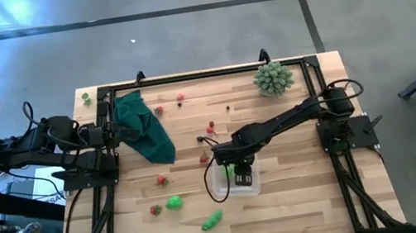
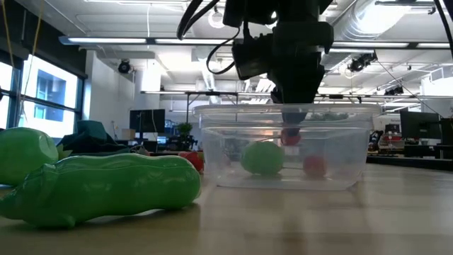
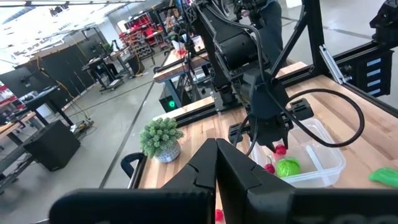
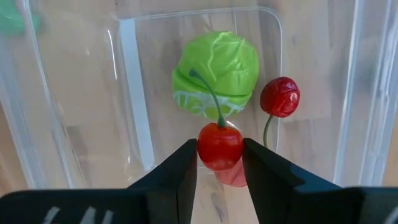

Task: Pick and placing Produce into tupperware
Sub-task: Put the right red cherry into the container, then put the right blueberry into the container

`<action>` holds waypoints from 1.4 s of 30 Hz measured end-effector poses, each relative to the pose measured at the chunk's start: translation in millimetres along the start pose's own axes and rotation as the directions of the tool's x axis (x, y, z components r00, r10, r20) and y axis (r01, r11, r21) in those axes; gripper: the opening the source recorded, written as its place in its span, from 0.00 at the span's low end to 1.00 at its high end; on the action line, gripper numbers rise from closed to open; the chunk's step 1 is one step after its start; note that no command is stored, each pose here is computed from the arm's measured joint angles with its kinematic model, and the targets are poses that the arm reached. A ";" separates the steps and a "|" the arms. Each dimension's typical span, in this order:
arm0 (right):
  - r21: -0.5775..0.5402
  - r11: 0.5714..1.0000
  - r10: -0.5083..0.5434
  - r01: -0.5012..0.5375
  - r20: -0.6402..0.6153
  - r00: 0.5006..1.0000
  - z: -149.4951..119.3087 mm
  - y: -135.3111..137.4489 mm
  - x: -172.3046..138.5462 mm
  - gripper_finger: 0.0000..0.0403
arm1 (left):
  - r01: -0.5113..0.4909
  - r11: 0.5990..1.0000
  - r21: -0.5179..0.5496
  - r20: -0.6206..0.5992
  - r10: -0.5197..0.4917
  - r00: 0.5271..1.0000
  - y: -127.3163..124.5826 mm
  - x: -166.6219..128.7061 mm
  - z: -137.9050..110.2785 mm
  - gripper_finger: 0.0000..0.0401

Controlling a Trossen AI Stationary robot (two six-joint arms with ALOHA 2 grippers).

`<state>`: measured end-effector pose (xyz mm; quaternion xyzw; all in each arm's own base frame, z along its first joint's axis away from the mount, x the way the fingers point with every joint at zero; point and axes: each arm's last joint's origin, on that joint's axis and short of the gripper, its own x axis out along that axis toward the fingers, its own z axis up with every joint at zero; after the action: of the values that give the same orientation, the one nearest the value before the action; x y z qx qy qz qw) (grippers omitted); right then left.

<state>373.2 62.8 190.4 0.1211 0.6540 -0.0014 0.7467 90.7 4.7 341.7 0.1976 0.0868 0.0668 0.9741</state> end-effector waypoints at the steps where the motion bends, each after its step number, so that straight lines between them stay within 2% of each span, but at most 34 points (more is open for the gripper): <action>1: 0.002 1.000 0.000 0.000 0.000 1.000 0.0 0.0 0.0 0.29 | 0.000 1.000 0.000 0.000 0.000 1.000 0.0 0.0 0.0 0.00; 21: 0.044 0.999 0.022 -0.023 0.031 0.999 3.2 1.7 0.0 0.30 | 0.000 1.000 0.000 0.000 0.000 1.000 0.0 0.0 0.0 0.00; 33: 0.036 0.999 0.032 -0.033 0.038 0.999 3.9 2.0 -0.8 0.50 | 0.000 1.000 0.000 0.000 0.000 1.000 0.0 0.0 0.0 0.00; 38: 0.046 0.998 0.027 -0.033 0.125 0.992 6.5 -3.1 -30.4 0.51 | 0.000 1.000 0.000 0.000 0.000 1.000 0.0 0.0 0.0 0.00; 42: 0.059 0.995 -0.088 0.075 0.261 0.961 9.9 -14.2 -77.4 0.51 | 0.000 1.000 0.000 0.000 0.000 1.000 0.0 0.0 0.0 0.00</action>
<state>369.4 35.1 264.7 0.1110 0.5534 -0.0642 0.8230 90.7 4.8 341.7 0.1976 0.0868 0.0670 0.9741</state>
